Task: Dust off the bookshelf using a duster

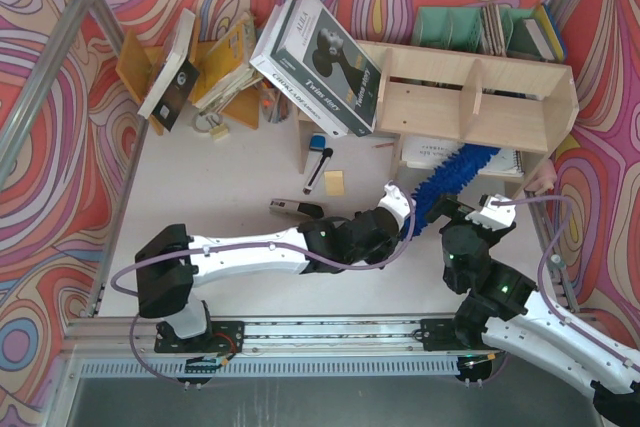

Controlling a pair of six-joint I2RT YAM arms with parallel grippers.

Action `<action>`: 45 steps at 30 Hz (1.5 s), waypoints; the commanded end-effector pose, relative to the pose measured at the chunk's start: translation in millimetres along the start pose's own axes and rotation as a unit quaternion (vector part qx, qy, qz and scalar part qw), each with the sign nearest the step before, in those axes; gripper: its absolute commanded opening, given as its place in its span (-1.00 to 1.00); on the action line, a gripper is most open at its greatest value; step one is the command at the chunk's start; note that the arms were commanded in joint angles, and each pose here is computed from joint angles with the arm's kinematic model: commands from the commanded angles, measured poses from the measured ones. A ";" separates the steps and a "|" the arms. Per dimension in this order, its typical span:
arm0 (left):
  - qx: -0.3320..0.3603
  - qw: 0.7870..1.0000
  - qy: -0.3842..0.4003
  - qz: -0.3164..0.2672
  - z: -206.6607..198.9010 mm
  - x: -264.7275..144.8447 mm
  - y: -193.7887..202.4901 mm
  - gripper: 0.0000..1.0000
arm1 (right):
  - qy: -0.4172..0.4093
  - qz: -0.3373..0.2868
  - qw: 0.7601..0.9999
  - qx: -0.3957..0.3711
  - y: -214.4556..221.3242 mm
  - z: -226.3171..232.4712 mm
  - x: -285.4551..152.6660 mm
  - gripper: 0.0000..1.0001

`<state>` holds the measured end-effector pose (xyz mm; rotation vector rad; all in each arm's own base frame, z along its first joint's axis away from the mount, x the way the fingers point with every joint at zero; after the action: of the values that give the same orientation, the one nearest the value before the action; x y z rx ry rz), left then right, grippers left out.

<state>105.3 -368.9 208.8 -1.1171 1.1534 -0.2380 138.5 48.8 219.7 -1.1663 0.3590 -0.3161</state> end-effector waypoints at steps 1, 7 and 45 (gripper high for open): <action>0.011 0.998 0.049 -0.042 -13.1 0.8 -24.8 -1.00 | 0.014 -0.008 1.000 0.000 1.5 -1.4 1.3 0.97; 0.024 0.997 0.068 -0.022 -18.9 8.3 -24.8 -1.00 | 0.017 -0.008 1.000 -0.004 1.9 -0.5 2.0 0.98; 0.027 0.997 0.064 -0.030 1.7 -24.9 -19.6 -1.00 | 0.017 -0.008 1.000 0.002 1.0 -2.6 0.9 0.97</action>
<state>102.3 -354.8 233.2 -1.0856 1.2069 -0.3063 140.9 52.0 221.2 -1.1314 0.3475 -0.3212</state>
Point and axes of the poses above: each gripper's point midway between its finger pads, its own x axis out along the fingers, its own z axis along the line the jaws close on, y = z × x, the point moved 10 cm from there along -x, back along the fingers, and after that the axes turned 8 degrees about x, right-handed, at the moved point
